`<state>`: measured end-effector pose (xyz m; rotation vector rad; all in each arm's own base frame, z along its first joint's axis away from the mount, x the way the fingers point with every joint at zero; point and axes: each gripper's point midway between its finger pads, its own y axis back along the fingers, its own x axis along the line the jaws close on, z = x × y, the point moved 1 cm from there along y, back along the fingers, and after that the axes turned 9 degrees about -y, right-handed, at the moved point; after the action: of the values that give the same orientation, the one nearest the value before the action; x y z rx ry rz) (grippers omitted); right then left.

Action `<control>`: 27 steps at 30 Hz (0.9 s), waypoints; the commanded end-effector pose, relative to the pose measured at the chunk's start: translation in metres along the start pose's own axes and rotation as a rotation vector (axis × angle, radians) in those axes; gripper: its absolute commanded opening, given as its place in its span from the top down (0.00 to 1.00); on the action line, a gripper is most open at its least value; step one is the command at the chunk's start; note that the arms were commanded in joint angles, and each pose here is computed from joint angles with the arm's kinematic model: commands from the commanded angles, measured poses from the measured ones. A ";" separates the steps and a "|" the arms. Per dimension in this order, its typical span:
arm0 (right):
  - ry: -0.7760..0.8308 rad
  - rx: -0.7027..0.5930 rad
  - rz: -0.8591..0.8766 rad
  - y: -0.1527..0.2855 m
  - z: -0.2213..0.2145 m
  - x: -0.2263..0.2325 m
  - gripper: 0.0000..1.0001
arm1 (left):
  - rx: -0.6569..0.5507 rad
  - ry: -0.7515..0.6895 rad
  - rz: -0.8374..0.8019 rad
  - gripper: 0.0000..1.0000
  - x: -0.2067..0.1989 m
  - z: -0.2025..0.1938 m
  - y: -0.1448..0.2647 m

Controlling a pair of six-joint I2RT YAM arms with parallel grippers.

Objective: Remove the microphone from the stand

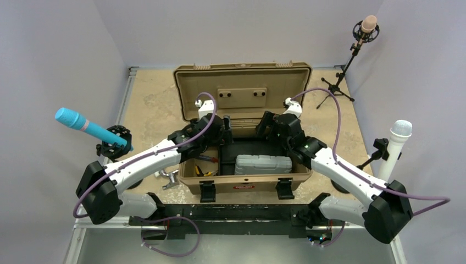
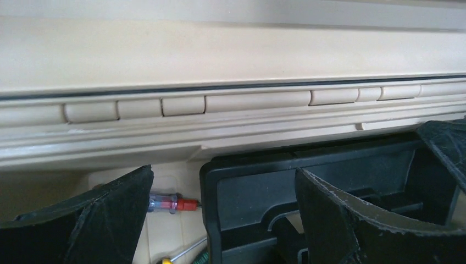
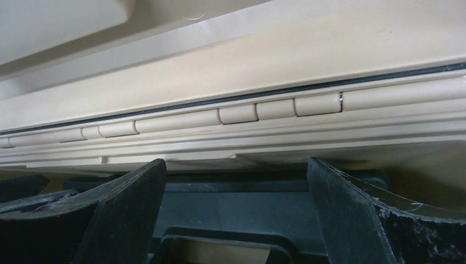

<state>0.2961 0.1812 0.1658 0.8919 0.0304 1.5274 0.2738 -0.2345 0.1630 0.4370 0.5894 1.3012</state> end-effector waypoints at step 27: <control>-0.218 0.014 -0.238 0.018 -0.025 -0.058 0.01 | 0.026 0.031 -0.048 0.03 -0.003 -0.018 -0.014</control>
<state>0.2550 0.1549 0.1405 1.0488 0.0709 1.3051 0.2531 -0.2385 0.1325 0.4876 0.6502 1.2429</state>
